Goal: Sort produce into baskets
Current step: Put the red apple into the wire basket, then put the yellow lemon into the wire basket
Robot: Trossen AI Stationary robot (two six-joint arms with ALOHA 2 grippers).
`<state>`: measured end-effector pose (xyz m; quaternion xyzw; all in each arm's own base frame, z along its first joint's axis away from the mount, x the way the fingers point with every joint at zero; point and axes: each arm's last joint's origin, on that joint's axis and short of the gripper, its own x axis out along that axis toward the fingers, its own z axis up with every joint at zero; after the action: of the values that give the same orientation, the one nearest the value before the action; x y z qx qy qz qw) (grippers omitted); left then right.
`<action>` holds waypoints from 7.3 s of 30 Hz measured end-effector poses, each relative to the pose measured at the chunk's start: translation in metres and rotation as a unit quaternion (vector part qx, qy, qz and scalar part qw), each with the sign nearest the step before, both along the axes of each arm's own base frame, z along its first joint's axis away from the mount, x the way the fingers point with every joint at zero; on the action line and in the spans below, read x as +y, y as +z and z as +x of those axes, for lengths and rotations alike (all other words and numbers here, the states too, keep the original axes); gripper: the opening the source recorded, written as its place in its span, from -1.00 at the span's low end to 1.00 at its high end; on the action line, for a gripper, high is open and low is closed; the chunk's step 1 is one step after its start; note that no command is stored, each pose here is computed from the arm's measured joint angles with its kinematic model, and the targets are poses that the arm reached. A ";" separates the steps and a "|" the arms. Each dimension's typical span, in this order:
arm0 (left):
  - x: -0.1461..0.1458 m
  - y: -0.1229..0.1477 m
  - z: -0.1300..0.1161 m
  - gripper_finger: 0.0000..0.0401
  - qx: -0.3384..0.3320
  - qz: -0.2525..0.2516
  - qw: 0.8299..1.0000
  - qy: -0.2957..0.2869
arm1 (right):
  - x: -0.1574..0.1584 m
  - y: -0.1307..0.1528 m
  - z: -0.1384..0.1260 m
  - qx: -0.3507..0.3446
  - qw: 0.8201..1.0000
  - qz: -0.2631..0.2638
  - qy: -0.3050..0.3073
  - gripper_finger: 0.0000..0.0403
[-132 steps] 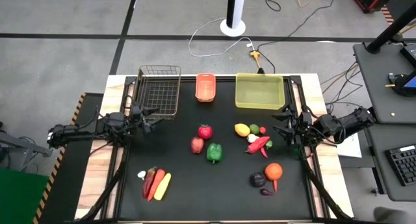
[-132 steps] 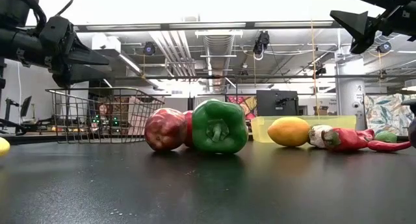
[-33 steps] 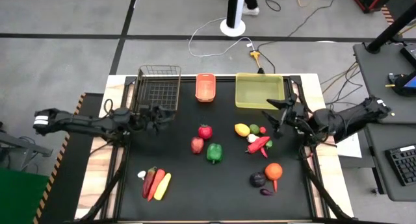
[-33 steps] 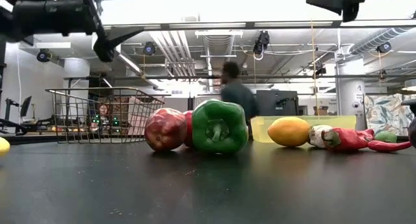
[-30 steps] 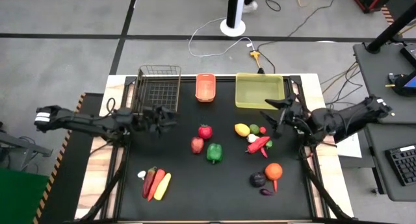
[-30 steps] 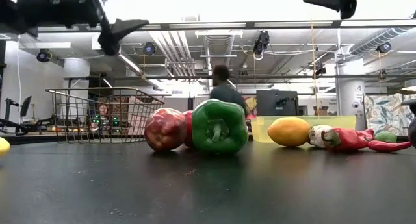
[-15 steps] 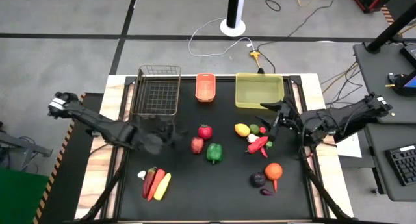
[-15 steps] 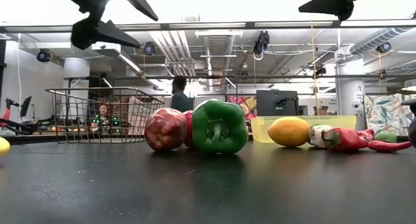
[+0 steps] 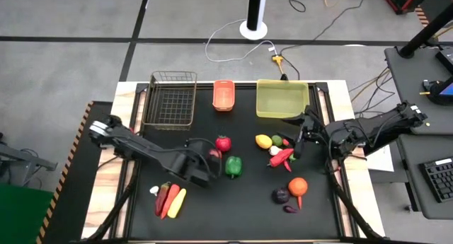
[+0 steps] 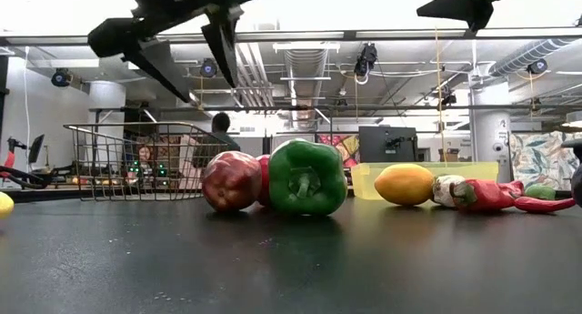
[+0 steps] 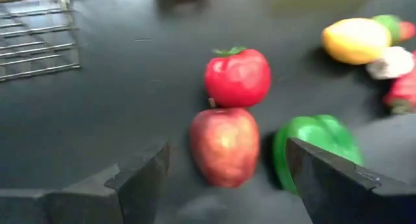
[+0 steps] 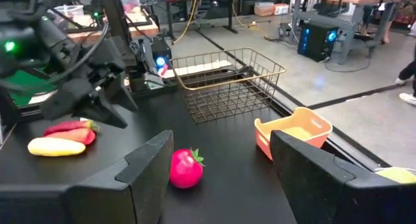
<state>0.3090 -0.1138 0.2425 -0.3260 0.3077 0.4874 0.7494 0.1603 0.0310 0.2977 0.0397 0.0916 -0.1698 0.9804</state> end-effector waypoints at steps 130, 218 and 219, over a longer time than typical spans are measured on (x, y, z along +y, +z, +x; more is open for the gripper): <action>0.129 0.130 -0.098 0.11 0.074 0.113 0.989 -0.067 | 0.000 -0.004 -0.001 0.022 1.000 -0.021 -0.002 0.24; 0.167 0.071 -0.097 0.41 0.005 0.157 0.939 -0.306 | 0.000 -0.004 -0.001 0.032 0.998 -0.049 0.005 0.24; 0.158 0.071 -0.096 0.41 -0.003 0.158 0.933 -0.324 | 0.000 -0.004 -0.001 0.032 0.998 -0.048 0.005 0.24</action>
<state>0.2128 0.0444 0.3133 -0.0872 0.3130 0.2594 0.9095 0.1597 0.0306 0.2934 -0.0137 0.1145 -0.1707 0.9786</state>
